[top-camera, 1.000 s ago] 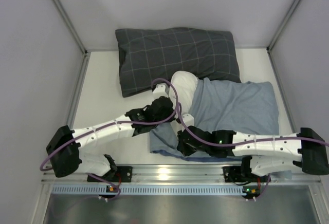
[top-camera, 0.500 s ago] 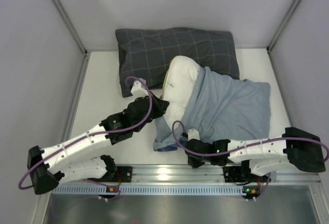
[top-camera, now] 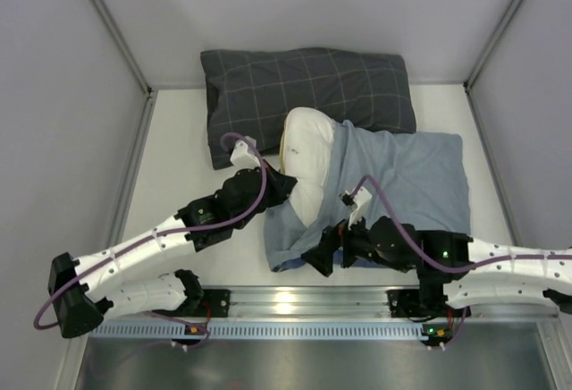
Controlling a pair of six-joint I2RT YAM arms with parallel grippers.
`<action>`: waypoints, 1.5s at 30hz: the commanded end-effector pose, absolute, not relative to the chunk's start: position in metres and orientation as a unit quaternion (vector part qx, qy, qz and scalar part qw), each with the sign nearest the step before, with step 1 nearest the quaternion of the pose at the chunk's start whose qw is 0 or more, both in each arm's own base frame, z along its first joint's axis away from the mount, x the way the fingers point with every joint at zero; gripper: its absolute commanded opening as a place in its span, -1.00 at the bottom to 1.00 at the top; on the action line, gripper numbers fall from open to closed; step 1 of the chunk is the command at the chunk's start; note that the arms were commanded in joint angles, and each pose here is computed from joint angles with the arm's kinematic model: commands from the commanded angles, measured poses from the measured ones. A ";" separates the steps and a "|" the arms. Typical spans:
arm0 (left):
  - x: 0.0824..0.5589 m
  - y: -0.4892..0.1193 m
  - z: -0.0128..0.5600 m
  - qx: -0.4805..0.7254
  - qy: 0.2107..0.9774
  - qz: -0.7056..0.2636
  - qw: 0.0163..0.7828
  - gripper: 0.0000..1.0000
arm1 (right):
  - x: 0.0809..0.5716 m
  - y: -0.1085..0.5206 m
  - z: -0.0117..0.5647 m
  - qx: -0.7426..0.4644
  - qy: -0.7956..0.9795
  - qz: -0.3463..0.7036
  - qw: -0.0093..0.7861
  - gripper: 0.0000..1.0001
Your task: Remove the pillowcase from the pillow
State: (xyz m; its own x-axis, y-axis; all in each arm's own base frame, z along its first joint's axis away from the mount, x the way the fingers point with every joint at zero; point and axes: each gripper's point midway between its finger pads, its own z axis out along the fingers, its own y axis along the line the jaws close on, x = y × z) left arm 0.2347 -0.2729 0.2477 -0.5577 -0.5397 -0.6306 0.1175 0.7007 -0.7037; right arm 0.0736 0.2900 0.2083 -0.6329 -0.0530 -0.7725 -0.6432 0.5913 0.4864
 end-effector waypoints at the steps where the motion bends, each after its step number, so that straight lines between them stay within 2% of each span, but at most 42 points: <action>1: 0.238 -0.285 0.287 -0.134 0.762 -0.422 0.473 -1.00 | 0.091 0.281 0.244 -0.223 0.784 0.384 0.433 0.99; 6: 0.236 -0.288 0.284 -0.127 0.765 -0.427 0.464 -1.00 | 0.109 0.287 0.254 -0.235 0.779 0.348 0.465 0.99; 7: 0.235 -0.290 0.284 -0.126 0.765 -0.430 0.462 -1.00 | 0.115 0.289 0.259 -0.235 0.775 0.342 0.477 0.93; 8: 0.234 -0.292 0.284 -0.122 0.767 -0.433 0.457 -1.00 | 0.122 0.290 0.260 -0.229 0.775 0.337 0.483 0.76; 14: 0.230 -0.295 0.282 -0.114 0.770 -0.438 0.450 -1.00 | 0.151 0.311 0.266 -0.246 0.750 0.378 0.483 0.53; 17: 0.230 -0.296 0.282 -0.110 0.771 -0.438 0.450 -1.00 | 0.158 0.318 0.264 -0.258 0.747 0.387 0.475 0.34; 25: 0.234 -0.304 0.283 -0.104 0.774 -0.434 0.450 -1.00 | 0.128 0.355 0.260 -0.314 0.719 0.464 0.410 0.02; 31: 0.237 -0.308 0.281 -0.104 0.775 -0.434 0.447 -1.00 | 0.117 0.363 0.245 -0.313 0.723 0.474 0.392 -0.10; 37: 0.236 -0.303 0.292 -0.109 0.766 -0.440 0.457 -1.00 | 0.106 0.365 0.213 -0.314 0.738 0.475 0.363 -0.62; 40: 0.237 -0.299 0.297 -0.115 0.761 -0.441 0.462 -1.00 | 0.097 0.365 0.193 -0.317 0.747 0.470 0.347 -0.81; 45: 0.234 -0.292 0.315 -0.134 0.742 -0.462 0.467 -1.00 | 0.089 0.355 0.160 -0.294 0.770 0.459 0.333 -1.00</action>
